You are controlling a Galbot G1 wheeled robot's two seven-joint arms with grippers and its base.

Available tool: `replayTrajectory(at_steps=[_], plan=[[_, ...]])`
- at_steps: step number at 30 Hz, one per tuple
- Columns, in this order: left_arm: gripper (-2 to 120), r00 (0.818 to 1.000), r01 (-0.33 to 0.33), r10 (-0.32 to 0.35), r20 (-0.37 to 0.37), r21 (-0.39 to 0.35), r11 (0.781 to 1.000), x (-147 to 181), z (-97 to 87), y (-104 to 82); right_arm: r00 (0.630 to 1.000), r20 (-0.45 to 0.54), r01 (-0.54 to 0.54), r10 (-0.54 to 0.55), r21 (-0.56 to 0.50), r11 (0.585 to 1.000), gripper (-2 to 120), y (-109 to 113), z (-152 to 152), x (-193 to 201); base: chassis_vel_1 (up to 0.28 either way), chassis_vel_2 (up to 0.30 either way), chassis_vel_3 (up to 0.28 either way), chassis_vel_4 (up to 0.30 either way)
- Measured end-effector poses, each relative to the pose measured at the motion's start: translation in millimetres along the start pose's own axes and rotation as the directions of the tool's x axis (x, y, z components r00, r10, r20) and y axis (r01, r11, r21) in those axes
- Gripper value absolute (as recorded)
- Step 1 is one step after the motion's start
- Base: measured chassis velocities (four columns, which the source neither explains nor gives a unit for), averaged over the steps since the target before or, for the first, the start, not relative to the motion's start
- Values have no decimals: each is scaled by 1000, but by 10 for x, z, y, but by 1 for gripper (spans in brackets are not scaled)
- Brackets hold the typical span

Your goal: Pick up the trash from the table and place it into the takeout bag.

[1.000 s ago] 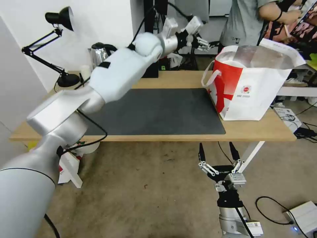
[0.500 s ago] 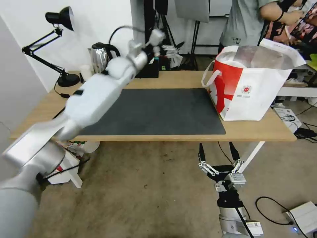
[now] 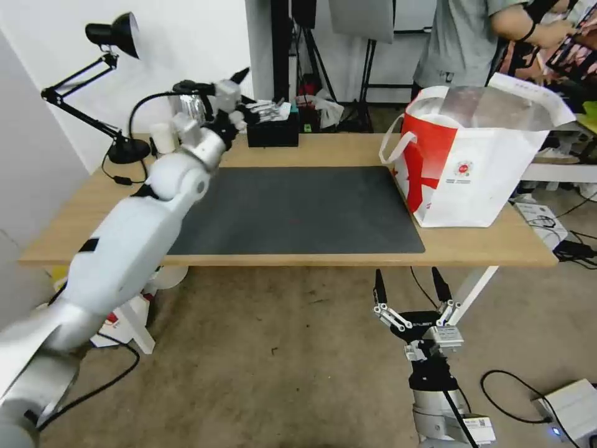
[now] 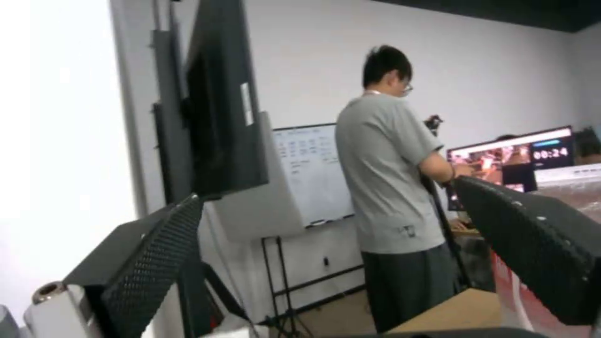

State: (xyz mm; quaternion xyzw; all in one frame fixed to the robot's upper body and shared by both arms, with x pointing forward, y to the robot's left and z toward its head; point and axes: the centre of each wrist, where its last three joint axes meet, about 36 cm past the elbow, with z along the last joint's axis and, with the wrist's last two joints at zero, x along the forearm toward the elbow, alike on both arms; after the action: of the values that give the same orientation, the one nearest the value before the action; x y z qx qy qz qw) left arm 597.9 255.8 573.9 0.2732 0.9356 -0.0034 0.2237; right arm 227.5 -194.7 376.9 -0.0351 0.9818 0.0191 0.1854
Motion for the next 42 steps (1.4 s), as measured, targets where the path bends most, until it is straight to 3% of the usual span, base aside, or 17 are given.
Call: replayTrajectory(at_steps=[11, 14, 26, 33, 35, 38, 42], plan=[[100, 994, 106, -106, 5, 62, 992, 717, 180, -339, 1000, 0, 0, 0, 0, 1000, 100, 0, 0, 0, 0, 0, 0, 0], [100, 988, 151, -152, 11, 68, 986, 937, 176, -381, 1000, 0, 0, 0, 0, 1000, 100, 0, 0, -1, 0, 0, 0, 0], [100, 973, 229, -230, 11, 57, 972, 1323, 153, -420, 1000, 0, 0, 0, 0, 1000, 100, 0, 0, 0, 0, 0, 0, 0], [100, 952, 305, -306, 19, 45, 951, 1696, 65, -487, 1000, 0, 0, 0, 0, 1000, 100, 0, 0, 0, 0, 0, 0, 0], [100, 937, 348, -349, 18, 41, 936, 1922, 30, -558, 1000, 0, 0, 0, 0, 1000, 100, 0, 0, 0, 0, 0, 0, 0], [100, 935, 354, -355, 18, 40, 934, 1953, 23, -570, 1000, 0, 0, 0, 0, 1000, 100, 0, 0, 0, 0, 0, 0, 0], [100, 907, 420, -421, 25, 36, 907, 2224, -61, -719, 1000, 0, 0, 0, 0, 1000, 100, 1, 0, 0, 0, 0, 0, 0]])
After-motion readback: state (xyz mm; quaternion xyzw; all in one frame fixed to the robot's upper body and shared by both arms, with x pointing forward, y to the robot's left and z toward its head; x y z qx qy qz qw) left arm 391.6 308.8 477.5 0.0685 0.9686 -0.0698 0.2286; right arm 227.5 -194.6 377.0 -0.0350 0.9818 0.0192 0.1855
